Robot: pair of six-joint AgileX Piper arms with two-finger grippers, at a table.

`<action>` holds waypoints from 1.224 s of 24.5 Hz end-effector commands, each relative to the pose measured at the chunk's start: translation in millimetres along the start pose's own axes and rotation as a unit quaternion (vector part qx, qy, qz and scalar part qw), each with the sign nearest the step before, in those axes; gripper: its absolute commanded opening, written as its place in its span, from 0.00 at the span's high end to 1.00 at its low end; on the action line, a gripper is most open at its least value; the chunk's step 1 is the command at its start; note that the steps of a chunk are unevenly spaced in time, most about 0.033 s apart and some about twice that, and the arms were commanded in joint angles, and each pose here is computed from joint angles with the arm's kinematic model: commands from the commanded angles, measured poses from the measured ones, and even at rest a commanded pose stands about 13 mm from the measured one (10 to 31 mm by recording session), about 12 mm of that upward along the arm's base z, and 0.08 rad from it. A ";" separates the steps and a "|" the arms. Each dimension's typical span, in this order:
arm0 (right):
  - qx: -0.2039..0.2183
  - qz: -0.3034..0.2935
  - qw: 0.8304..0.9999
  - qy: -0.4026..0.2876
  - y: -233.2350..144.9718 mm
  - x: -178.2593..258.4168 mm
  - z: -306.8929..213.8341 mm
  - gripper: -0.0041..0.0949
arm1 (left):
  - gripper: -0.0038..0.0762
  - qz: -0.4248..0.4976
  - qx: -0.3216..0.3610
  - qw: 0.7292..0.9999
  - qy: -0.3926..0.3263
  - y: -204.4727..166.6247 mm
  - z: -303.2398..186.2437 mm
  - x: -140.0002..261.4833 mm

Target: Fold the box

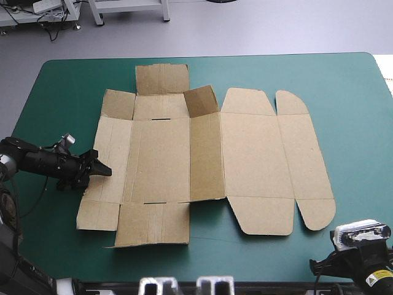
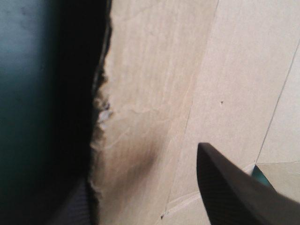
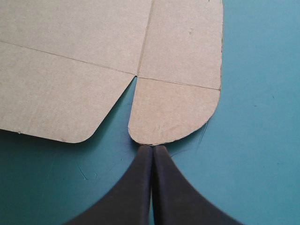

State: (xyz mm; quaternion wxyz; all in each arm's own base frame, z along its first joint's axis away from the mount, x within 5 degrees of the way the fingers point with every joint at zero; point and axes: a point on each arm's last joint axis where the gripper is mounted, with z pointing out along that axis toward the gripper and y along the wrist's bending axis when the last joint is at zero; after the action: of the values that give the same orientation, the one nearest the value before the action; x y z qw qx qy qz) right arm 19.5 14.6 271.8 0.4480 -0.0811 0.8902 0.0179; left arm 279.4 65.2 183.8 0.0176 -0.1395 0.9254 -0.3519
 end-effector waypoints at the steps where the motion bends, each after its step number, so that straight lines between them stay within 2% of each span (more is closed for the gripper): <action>1: 0.006 0.000 0.999 -0.034 -1.5 -10.5 -3.2 0.98 | 0.43 -0.001 0.020 0.998 0.061 -3.6 7.1 13.3; 6: 0.006 0.000 0.999 -0.034 -1.5 -10.5 -3.2 0.98 | 0.55 -0.024 0.063 0.997 0.035 -11.6 6.9 8.3; 12: 0.006 0.000 0.999 -0.034 -1.5 -10.5 -3.2 0.98 | 0.80 -0.029 0.090 0.995 0.019 -16.3 6.3 5.2; 15: 0.006 0.000 0.999 -0.034 -1.5 -10.5 -3.2 0.98 | 0.97 -0.016 0.101 0.995 -0.005 -26.1 -1.9 -2.7; 19: 0.006 0.000 0.999 -0.034 -1.5 -10.5 -3.2 0.98 | 0.97 0.055 0.085 0.994 -0.042 -55.3 -23.6 -13.7; 21: 0.006 0.000 0.999 -0.034 -1.5 -10.5 -3.2 0.98 | 0.97 0.158 0.049 0.983 -0.073 -95.8 -46.5 -21.4; 24: 0.006 0.000 0.999 -0.034 -1.5 -10.5 -3.2 0.98 | 0.97 0.337 -0.026 0.935 -0.109 -177.1 -73.8 -18.1; 26: 0.006 0.000 0.999 -0.034 -1.5 -10.5 -3.2 0.98 | 0.97 0.437 -0.093 0.887 -0.117 -222.2 -78.2 -9.5; 27: 0.006 0.000 0.999 -0.034 -1.5 -10.5 -3.2 0.98 | 0.97 0.487 -0.133 0.855 -0.119 -245.0 -77.7 -2.2; 30: 0.006 0.000 0.999 -0.034 -1.5 -10.5 -3.2 0.98 | 0.97 0.572 -0.194 0.787 -0.123 -280.1 -73.1 11.3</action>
State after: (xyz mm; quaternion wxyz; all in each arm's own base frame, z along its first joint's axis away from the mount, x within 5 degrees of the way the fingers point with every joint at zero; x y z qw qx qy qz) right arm 19.5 14.6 271.8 0.4480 -0.0811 0.8902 0.0179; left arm 348.8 -67.2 383.8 0.2714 0.2920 0.9072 -0.1344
